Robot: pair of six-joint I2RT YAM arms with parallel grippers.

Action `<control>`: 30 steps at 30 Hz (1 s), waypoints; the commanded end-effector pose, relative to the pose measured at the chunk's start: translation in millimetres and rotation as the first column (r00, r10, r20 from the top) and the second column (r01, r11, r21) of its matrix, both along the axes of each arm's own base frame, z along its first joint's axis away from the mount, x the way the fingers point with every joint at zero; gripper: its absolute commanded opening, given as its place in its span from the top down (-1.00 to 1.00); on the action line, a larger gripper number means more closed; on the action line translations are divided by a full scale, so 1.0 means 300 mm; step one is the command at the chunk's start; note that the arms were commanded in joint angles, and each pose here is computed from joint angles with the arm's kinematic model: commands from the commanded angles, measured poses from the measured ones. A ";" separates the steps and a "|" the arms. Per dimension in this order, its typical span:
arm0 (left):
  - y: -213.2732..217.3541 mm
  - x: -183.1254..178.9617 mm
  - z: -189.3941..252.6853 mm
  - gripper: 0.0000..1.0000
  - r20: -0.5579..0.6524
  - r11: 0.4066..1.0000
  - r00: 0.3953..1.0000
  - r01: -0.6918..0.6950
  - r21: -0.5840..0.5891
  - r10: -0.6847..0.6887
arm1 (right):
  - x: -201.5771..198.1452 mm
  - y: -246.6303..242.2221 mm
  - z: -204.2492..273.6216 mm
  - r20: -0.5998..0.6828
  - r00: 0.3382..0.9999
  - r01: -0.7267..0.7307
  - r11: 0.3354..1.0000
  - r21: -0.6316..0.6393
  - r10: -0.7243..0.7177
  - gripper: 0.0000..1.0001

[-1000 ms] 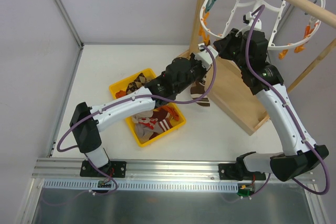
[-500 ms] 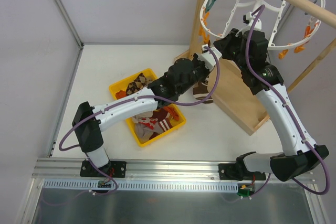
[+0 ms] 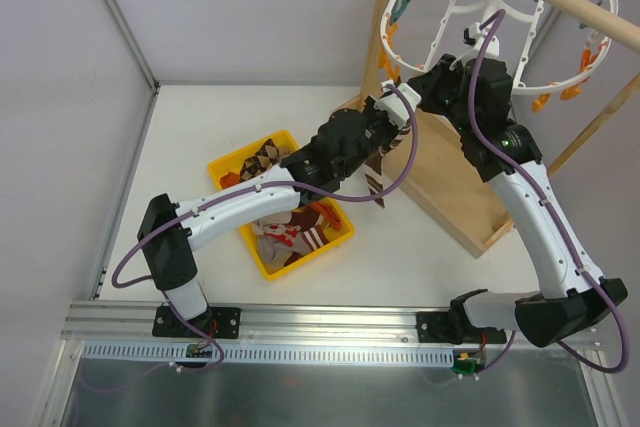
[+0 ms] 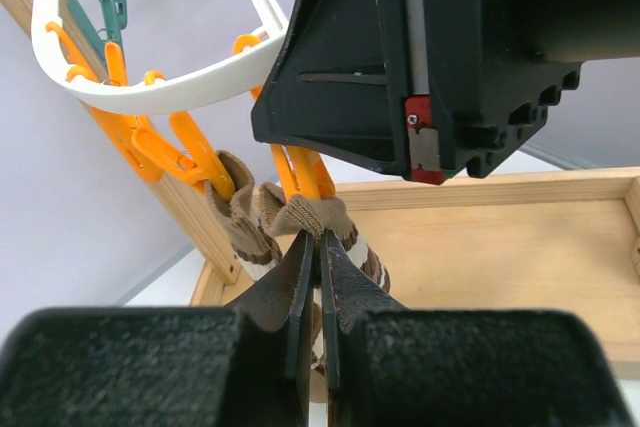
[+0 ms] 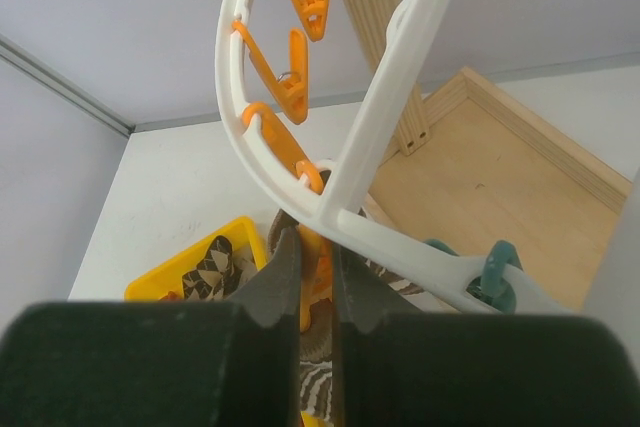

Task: Clip the socks to the hanger
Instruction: Clamp the sock onto the hanger.

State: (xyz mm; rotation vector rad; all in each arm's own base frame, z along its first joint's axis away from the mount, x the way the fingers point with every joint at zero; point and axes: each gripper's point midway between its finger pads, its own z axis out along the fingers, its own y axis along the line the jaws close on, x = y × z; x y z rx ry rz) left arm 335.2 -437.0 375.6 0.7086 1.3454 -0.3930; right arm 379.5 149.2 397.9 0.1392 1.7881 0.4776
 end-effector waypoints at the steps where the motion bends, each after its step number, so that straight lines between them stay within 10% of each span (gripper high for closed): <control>1: 0.031 0.000 0.168 1.00 0.088 0.995 0.995 -0.042 -0.094 0.050 | -0.023 -0.046 0.103 0.093 0.995 0.041 0.999 0.003 -0.041 0.99; 30: 0.075 0.013 0.174 1.00 0.202 0.985 0.966 -0.172 0.033 0.162 | -0.028 -0.061 0.112 0.094 0.994 0.052 0.998 -0.026 -0.049 0.99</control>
